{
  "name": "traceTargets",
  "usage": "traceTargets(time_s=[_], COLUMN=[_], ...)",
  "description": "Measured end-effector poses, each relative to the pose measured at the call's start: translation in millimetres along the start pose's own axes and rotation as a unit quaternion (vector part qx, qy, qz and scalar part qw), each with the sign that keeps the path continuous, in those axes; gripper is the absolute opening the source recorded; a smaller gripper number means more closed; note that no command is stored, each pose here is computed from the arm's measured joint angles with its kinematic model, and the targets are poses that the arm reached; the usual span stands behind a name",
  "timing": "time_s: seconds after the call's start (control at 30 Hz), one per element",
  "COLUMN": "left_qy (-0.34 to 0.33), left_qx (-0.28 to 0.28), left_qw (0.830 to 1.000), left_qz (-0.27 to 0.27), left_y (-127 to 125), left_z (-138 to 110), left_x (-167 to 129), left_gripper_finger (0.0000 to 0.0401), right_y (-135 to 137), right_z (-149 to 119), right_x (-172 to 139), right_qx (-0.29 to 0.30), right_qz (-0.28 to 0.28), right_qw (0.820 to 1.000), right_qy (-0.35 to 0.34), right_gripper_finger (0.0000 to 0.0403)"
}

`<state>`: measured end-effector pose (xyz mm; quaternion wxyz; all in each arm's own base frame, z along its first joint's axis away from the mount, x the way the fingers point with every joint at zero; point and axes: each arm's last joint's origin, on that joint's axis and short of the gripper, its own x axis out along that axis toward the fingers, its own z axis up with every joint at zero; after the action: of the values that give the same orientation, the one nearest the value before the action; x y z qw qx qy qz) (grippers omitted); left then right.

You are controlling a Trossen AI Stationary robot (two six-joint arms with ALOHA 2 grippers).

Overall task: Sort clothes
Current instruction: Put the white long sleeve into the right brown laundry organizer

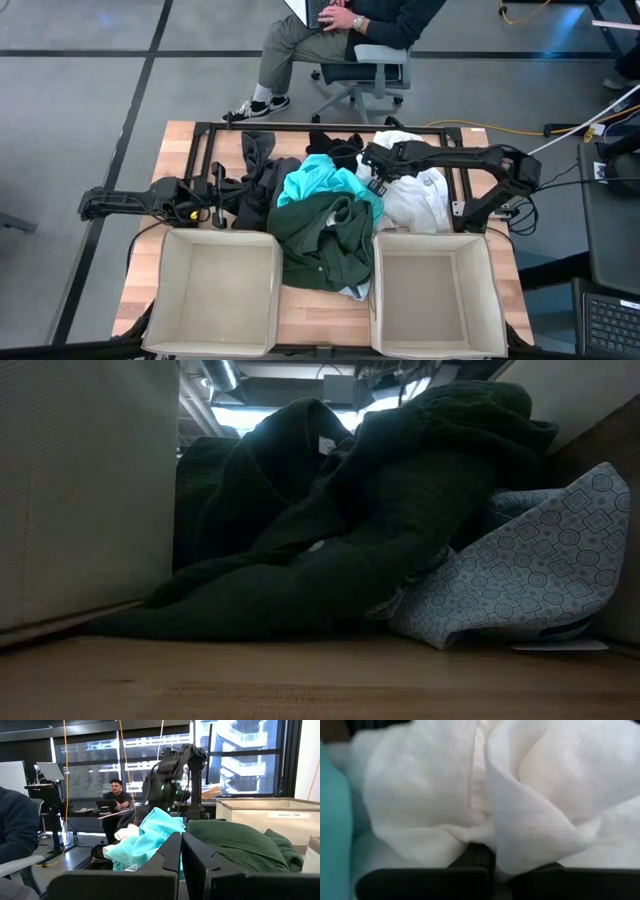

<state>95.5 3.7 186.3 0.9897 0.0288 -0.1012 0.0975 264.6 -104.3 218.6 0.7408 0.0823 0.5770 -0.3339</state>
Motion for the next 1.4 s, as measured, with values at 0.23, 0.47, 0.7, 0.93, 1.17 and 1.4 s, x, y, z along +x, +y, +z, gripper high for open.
traceTargets(time_s=[0.23, 0.47, 0.7, 0.93, 1.17, 1.4], left_qy=[0.001, 0.000, 0.000, 0.002, 0.010, 0.014], left_qx=[0.000, -0.006, -0.014, -0.023, -0.023, -0.026], left_qw=[1.000, 1.000, 1.000, 1.000, 1.000, 1.000], left_qz=[0.000, 0.000, 0.000, 0.000, -0.001, -0.001], left_y=[0.0, 0.0, 0.0, 0.0, -0.2, -0.2], left_z=[-0.1, 0.0, -0.1, -0.5, -2.0, -2.8], left_x=[0.0, 0.0, 0.0, 0.0, 0.0, 0.0], left_gripper_finger=[0.0005, 0.0005, 0.0005, 0.0005, 0.0005, 0.0005], right_y=[-6.9, -19.2, -28.9, -35.9, -45.8, -52.5], right_z=[4.8, 8.4, 9.7, 8.4, 1.6, -12.7], right_x=[-67.2, -130.9, -186.9, -234.2, -279.0, -312.8], right_qx=[0.014, 0.028, 0.038, 0.048, 0.055, 0.044], right_qz=[-0.025, -0.053, -0.067, -0.042, -0.006, 0.050], right_qw=[0.996, 0.985, 0.971, 0.956, 0.936, 0.921], right_qy=[-0.083, -0.164, -0.228, -0.287, -0.349, -0.383], right_gripper_finger=[0.0023, 0.0022, 0.0025, 0.0027, 0.0024, 0.0026])
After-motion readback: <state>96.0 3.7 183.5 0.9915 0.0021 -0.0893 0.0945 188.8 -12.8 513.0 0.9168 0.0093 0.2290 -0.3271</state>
